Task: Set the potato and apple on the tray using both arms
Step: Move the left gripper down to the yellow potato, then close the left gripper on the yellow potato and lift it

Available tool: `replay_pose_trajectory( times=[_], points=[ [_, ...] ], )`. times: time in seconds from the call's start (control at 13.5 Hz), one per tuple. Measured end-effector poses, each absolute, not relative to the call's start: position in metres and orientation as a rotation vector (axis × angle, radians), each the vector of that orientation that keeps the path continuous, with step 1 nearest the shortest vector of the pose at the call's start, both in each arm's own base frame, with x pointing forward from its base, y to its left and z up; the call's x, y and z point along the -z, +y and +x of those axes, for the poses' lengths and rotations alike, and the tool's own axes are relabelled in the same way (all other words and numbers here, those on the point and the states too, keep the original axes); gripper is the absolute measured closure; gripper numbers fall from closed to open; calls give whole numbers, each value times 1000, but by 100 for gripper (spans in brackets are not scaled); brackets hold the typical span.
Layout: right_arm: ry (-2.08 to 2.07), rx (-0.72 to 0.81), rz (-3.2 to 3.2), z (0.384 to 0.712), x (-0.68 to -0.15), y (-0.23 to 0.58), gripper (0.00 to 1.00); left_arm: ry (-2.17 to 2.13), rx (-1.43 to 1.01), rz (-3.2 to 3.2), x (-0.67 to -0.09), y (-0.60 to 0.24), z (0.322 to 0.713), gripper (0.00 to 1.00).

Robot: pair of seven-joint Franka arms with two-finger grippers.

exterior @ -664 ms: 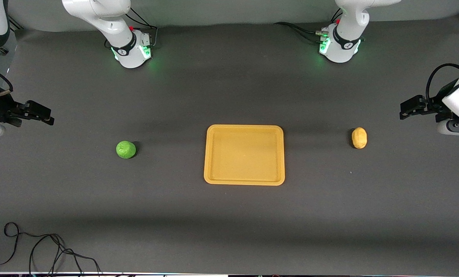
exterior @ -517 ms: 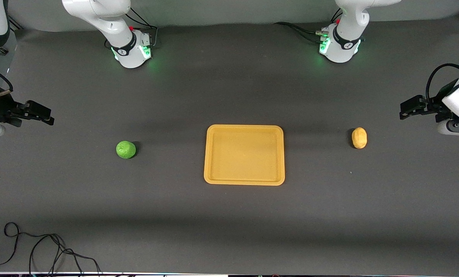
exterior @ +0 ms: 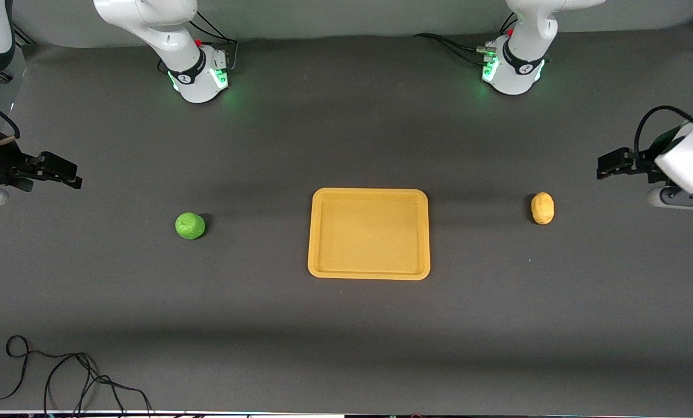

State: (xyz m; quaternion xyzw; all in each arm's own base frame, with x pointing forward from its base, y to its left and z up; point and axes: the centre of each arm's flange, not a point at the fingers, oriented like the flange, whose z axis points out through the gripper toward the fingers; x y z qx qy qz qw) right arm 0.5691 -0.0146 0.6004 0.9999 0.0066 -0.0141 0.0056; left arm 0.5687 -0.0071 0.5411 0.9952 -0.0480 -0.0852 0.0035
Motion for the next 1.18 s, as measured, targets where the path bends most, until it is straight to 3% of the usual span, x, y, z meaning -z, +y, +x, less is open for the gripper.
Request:
replay_pose_trajectory(
  times=[0.37, 0.59, 0.81, 1.18],
  points=[
    [21, 47, 3130, 569, -600, -15, 0, -142, 217, 3123, -444, -3, 572, 0],
    [21, 48, 3130, 570, -599, -14, 0, -113, 235, 3122, -376, 9, 555, 0],
    [21, 50, 3130, 570, -598, -14, 0, -92, 314, 3108, -304, 18, 534, 0],
    [21, 51, 3130, 571, -597, -14, 0, -71, 426, 3076, -212, 24, 534, 0]
  ],
)
